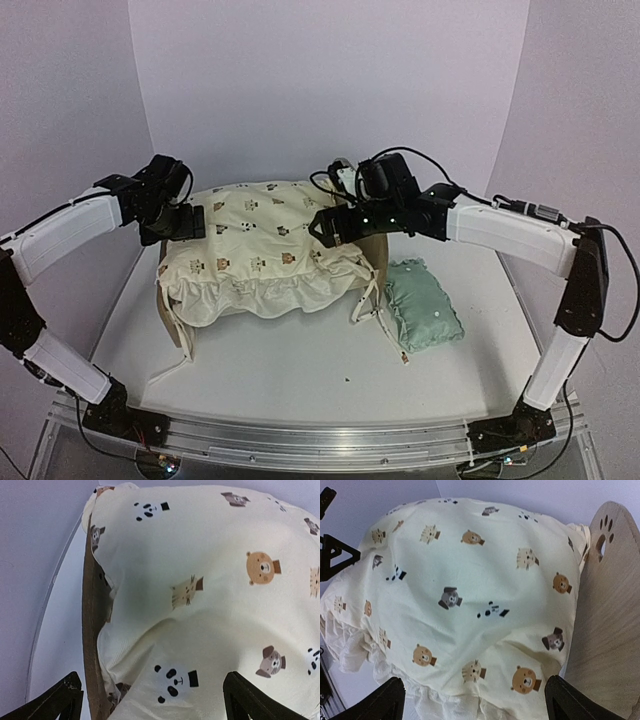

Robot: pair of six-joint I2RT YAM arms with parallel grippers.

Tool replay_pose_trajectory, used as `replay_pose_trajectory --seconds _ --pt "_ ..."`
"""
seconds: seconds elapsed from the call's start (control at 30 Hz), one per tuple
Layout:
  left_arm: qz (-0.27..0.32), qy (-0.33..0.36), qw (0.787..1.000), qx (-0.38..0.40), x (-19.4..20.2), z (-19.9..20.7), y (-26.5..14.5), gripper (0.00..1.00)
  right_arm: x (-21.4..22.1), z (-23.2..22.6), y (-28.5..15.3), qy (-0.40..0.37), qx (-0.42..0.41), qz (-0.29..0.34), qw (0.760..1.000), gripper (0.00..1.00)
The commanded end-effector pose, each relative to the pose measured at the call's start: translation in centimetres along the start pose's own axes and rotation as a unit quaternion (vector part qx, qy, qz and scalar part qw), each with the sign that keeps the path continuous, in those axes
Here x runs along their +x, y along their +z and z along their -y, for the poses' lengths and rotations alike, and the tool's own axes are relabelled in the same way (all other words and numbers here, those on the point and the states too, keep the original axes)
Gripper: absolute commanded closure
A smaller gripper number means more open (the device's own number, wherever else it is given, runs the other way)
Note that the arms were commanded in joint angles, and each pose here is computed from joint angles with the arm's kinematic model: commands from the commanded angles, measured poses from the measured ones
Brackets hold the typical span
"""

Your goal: Set up the pet bed

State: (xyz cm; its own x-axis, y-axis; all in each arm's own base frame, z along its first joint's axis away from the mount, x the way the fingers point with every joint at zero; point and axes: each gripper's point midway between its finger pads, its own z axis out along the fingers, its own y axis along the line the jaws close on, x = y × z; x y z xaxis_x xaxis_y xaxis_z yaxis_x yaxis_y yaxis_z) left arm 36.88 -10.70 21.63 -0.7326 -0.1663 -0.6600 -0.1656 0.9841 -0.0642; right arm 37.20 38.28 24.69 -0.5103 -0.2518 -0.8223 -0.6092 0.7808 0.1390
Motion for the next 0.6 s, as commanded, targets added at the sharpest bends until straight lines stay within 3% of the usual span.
replay_pose_trajectory --seconds 0.0,0.1,0.23,0.57 --pt "-0.004 -0.01 1.0 0.004 1.3 -0.6 -0.6 0.04 2.6 1.9 -2.4 -0.004 0.044 -0.032 0.999 0.02" --pt "0.002 -0.023 1.0 -0.016 1.8 -1.7 -0.7 0.07 3.2 3.8 -3.8 -0.013 0.084 -0.054 0.995 0.02" --pt "-0.001 -0.037 0.999 -0.026 2.7 -2.3 -0.2 0.09 2.8 7.0 -4.8 0.035 0.096 -0.061 0.993 0.02" --pt "0.0 -0.056 0.998 -0.03 3.8 -2.8 0.7 0.12 0.5 12.1 -6.6 0.046 0.147 -0.038 0.987 0.02"
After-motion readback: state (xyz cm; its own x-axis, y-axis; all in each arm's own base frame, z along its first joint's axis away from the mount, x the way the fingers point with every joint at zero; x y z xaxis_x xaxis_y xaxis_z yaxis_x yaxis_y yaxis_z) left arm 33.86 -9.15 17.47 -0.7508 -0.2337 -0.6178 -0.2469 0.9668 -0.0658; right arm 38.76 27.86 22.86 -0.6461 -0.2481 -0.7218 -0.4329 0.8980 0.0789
